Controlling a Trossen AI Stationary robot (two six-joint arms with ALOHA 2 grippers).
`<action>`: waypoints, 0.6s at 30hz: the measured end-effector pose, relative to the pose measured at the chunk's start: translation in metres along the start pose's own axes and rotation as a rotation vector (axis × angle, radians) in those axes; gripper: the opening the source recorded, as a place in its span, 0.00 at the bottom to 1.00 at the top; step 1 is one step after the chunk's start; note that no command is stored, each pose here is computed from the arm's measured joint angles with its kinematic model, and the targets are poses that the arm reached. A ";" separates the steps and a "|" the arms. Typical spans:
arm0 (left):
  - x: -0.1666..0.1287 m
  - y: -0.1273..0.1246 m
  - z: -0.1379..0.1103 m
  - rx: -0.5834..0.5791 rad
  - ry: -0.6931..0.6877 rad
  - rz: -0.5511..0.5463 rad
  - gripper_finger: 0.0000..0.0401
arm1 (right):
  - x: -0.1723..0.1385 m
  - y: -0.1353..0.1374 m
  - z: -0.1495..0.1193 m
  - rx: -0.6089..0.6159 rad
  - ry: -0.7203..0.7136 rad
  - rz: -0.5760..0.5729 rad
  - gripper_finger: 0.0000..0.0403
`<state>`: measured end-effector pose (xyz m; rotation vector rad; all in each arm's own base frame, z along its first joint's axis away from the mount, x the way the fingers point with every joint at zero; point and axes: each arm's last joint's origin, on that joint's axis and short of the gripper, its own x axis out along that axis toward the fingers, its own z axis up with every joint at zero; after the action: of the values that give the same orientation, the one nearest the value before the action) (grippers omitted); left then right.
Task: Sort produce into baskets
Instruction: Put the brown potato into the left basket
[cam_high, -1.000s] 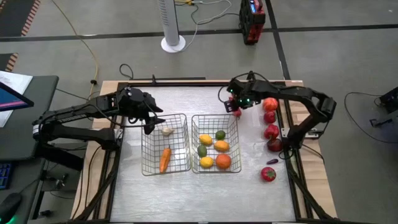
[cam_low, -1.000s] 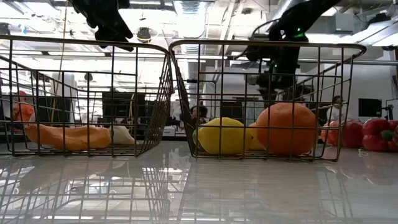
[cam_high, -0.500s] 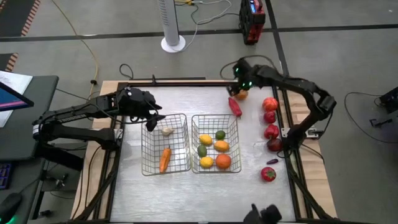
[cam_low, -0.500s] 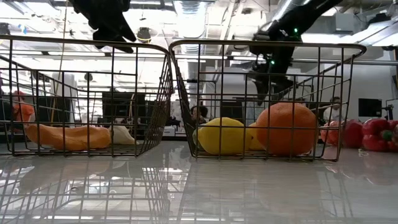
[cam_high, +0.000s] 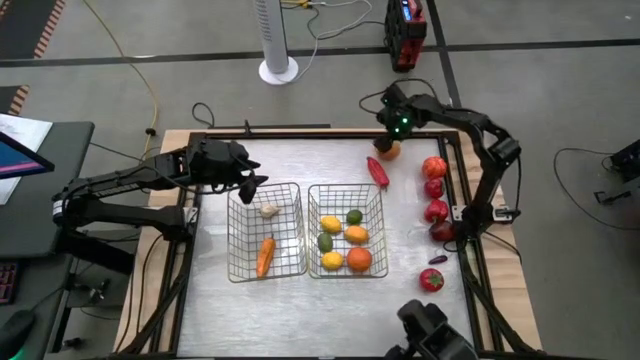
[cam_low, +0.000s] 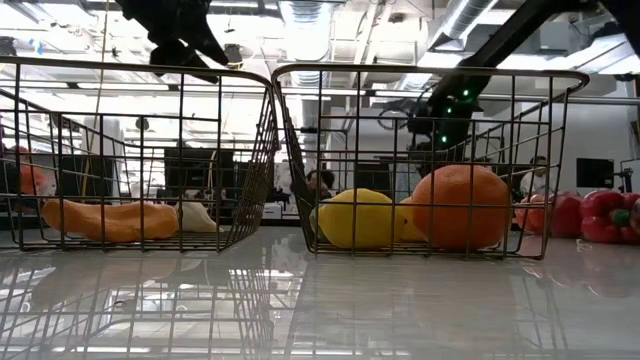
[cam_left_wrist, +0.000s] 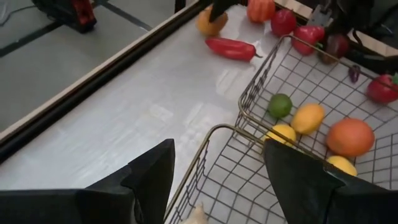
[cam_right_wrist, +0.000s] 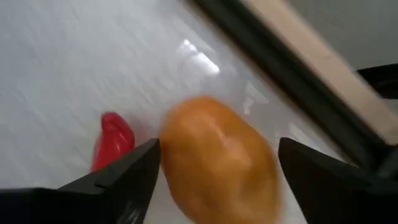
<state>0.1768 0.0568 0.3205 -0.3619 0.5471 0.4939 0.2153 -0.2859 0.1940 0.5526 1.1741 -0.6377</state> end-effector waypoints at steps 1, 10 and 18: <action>0.000 0.000 0.000 -0.006 0.000 0.000 0.58 | 0.004 0.000 -0.001 -0.008 0.017 0.000 0.91; 0.000 0.000 0.000 -0.039 -0.004 0.013 0.58 | 0.024 0.004 -0.010 -0.062 0.160 0.025 0.91; 0.000 0.001 0.000 0.011 -0.008 0.028 0.58 | 0.021 0.007 -0.017 -0.038 0.242 0.014 0.74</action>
<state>0.1764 0.0576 0.3205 -0.3418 0.5471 0.5192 0.2143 -0.2721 0.1694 0.6173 1.4057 -0.5456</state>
